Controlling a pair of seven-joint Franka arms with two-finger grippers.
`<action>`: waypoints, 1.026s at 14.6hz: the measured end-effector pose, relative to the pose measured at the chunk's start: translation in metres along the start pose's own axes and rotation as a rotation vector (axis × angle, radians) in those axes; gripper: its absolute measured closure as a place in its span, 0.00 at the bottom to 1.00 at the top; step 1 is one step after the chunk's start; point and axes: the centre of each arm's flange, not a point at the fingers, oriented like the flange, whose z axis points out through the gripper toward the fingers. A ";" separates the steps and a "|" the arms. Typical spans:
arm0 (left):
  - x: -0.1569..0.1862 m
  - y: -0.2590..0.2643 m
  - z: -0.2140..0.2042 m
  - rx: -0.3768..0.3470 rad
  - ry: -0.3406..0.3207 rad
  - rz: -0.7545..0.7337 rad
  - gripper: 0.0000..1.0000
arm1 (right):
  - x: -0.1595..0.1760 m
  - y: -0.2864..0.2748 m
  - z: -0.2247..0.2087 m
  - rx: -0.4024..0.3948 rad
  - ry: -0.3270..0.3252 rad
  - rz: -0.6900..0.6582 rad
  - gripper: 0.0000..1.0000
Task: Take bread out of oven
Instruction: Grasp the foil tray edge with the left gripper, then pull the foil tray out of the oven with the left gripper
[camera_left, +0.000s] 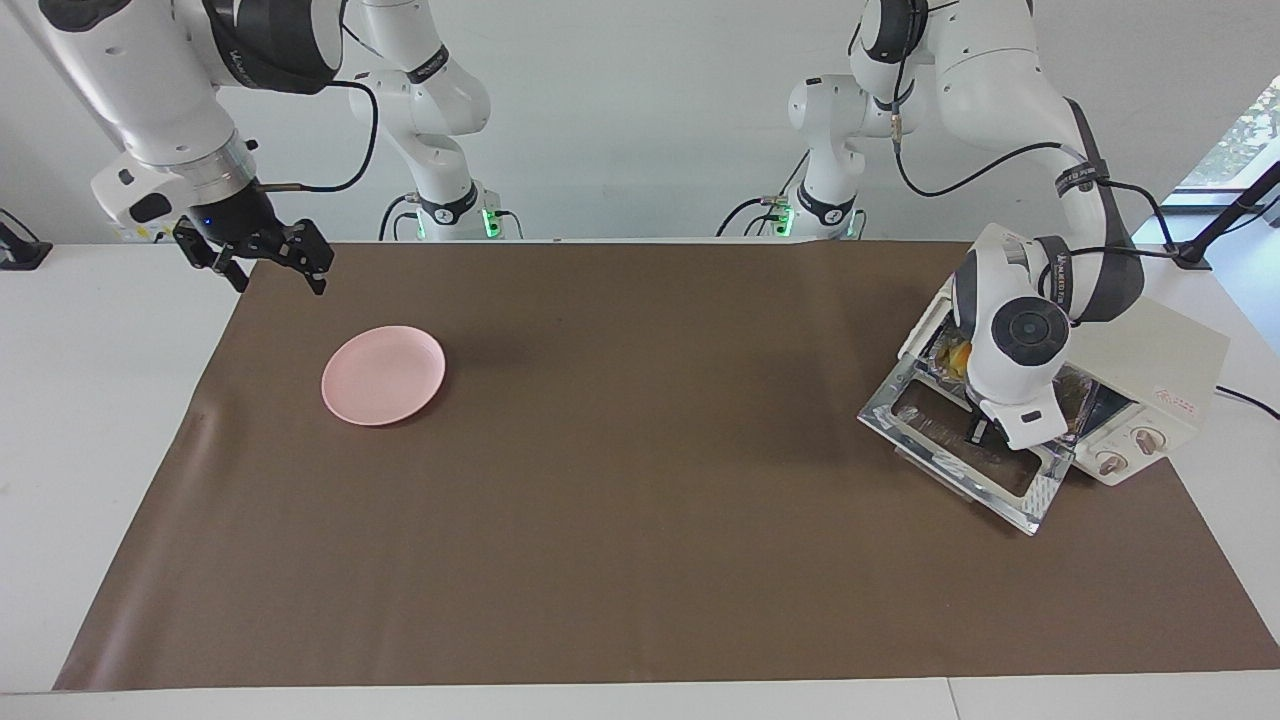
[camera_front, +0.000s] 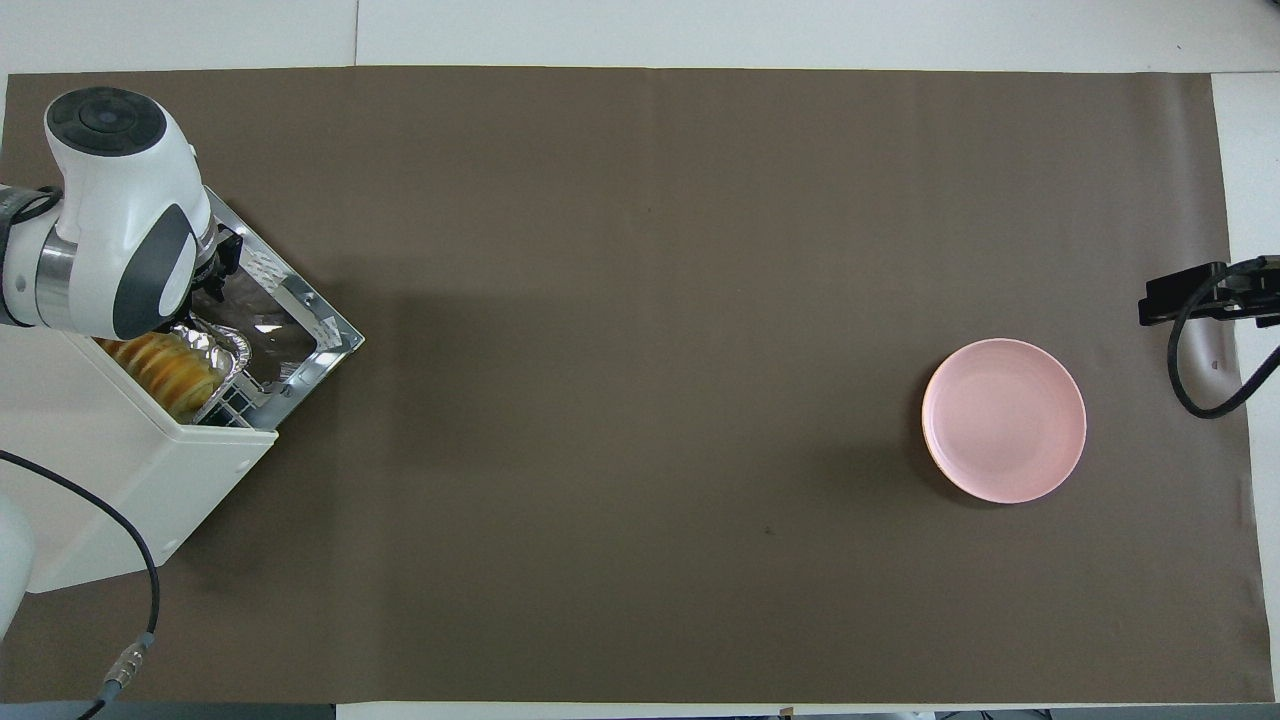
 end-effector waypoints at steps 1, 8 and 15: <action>0.000 0.000 0.000 -0.001 0.000 0.000 0.74 | 0.000 0.000 0.000 0.000 0.000 0.000 0.00; -0.002 0.005 -0.018 -0.040 0.021 0.006 0.98 | 0.001 0.000 -0.001 0.000 0.006 0.000 0.00; -0.035 0.033 -0.081 -0.177 -0.009 0.027 0.98 | 0.001 0.000 0.000 0.000 0.006 0.000 0.00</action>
